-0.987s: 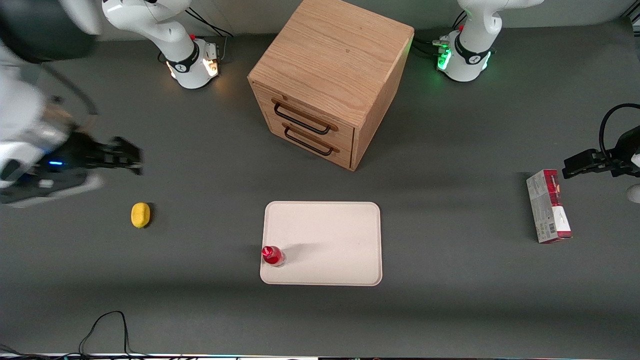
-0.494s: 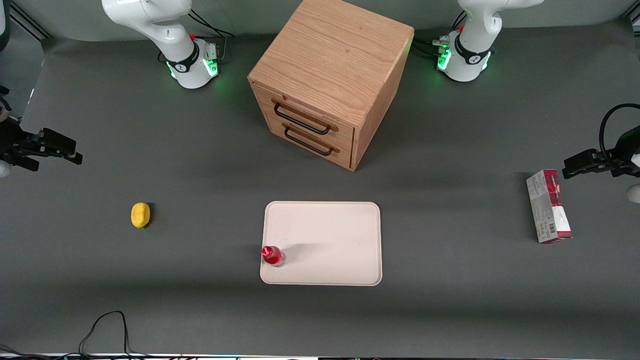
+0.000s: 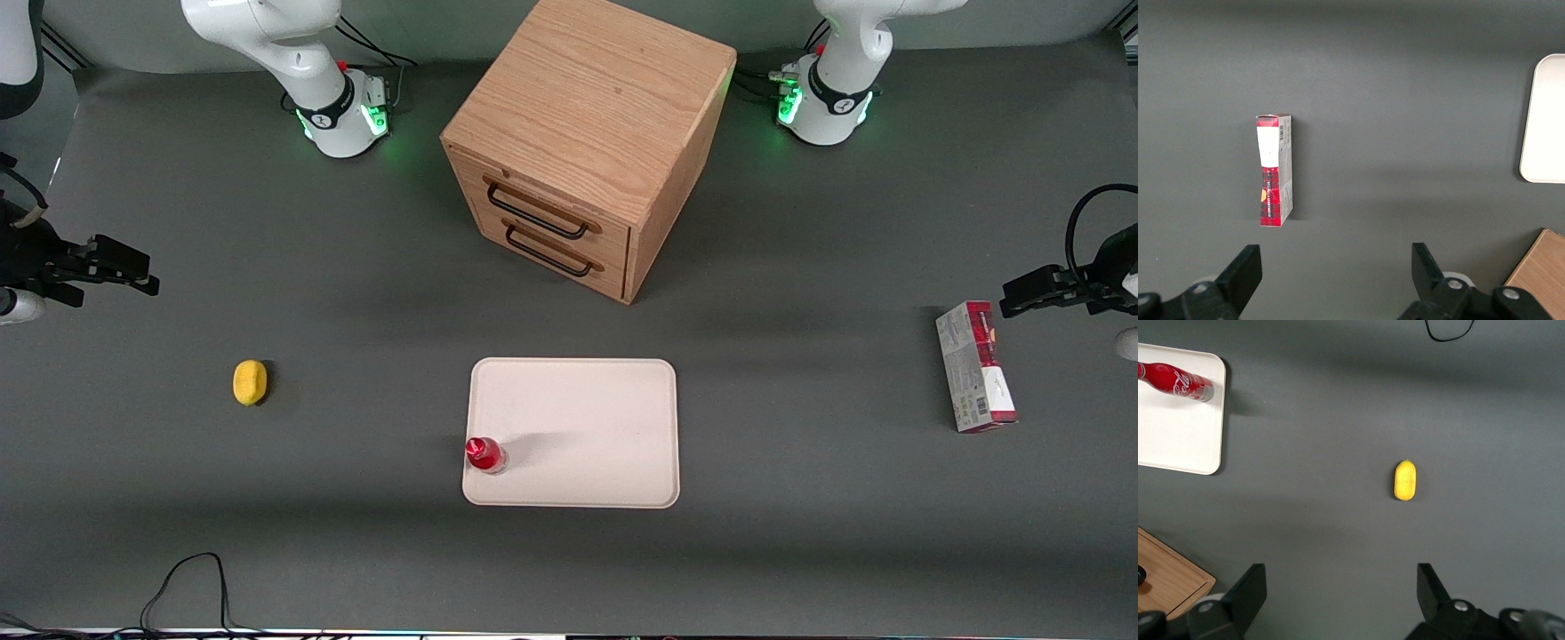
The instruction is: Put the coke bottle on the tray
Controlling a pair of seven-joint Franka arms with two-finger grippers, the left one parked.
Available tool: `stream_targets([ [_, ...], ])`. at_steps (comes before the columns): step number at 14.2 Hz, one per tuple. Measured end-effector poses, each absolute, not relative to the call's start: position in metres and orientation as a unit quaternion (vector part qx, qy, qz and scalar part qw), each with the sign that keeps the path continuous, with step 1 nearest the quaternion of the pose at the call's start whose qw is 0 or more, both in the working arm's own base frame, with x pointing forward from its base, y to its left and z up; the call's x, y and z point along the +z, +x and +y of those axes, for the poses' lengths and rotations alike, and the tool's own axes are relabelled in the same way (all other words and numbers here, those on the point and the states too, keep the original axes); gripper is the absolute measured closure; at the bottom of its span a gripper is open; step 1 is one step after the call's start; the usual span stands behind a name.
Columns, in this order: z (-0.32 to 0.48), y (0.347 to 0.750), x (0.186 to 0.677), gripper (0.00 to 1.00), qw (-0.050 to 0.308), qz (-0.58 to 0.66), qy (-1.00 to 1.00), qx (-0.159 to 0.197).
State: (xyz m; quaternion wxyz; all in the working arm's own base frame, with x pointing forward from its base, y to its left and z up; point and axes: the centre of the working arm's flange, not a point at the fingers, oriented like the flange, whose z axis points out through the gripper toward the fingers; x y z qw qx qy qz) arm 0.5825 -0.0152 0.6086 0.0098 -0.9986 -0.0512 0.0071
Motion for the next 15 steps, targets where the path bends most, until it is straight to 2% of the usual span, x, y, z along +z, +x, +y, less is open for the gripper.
stream_targets([
  [15,-0.0191,0.581,0.6022,0.0,0.005,-0.024,-1.0,0.017],
])
